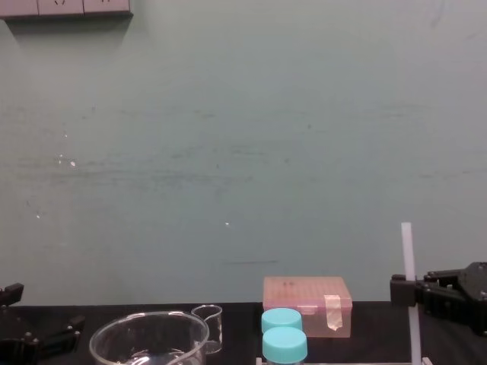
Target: Pick up the stirring rod with one hand, then place it down.
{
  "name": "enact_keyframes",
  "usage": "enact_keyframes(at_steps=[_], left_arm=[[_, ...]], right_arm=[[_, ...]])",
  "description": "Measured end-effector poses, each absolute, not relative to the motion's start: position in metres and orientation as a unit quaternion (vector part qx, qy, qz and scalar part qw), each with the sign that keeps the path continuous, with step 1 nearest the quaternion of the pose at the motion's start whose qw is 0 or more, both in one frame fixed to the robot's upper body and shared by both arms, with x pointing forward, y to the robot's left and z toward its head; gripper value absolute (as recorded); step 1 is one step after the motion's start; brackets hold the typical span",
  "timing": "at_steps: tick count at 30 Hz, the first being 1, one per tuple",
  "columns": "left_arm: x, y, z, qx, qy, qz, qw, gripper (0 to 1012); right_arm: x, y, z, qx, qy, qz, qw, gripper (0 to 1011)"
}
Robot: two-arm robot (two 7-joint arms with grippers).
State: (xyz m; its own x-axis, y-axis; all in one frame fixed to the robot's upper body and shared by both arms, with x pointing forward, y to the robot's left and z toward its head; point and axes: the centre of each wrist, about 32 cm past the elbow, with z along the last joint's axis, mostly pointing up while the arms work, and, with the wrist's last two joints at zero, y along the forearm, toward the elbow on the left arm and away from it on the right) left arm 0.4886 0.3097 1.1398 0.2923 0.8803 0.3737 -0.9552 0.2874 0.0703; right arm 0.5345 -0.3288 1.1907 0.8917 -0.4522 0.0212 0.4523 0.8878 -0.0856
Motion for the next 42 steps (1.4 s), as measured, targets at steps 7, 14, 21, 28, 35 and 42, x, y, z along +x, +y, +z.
enact_keyframes(at_steps=[7,14,21,28,35,42], left_arm=[[0.4886,0.3097,1.1398,0.141,-0.132,0.580,0.791,1005],[0.4886,0.3097,1.1398,0.141,-0.132,0.580,0.791,1005],[0.4886,0.3096,1.1398,0.141,-0.132,0.580,0.791,1005],[0.4886,0.3097,1.1398,0.141,-0.132,0.580,0.791,1005],[0.4886,0.3097,1.1398,0.141,-0.132,0.580,0.791,1005],[0.4886,0.3097,1.1398,0.141,-0.132,0.580,0.791,1005]], right_arm=[[0.5357,-0.3272,1.1903,-0.046,0.000,-0.234,0.971,72],[0.5357,-0.3273,1.1906,-0.046,0.000,-0.234,0.971,72],[0.5356,-0.3275,1.1907,-0.045,0.000,-0.234,0.971,72],[0.5355,-0.3277,1.1908,-0.045,0.001,-0.233,0.971,77],[0.5354,-0.3278,1.1909,-0.045,0.001,-0.234,0.971,242],[0.5354,-0.3279,1.1910,-0.045,0.000,-0.234,0.971,501]])
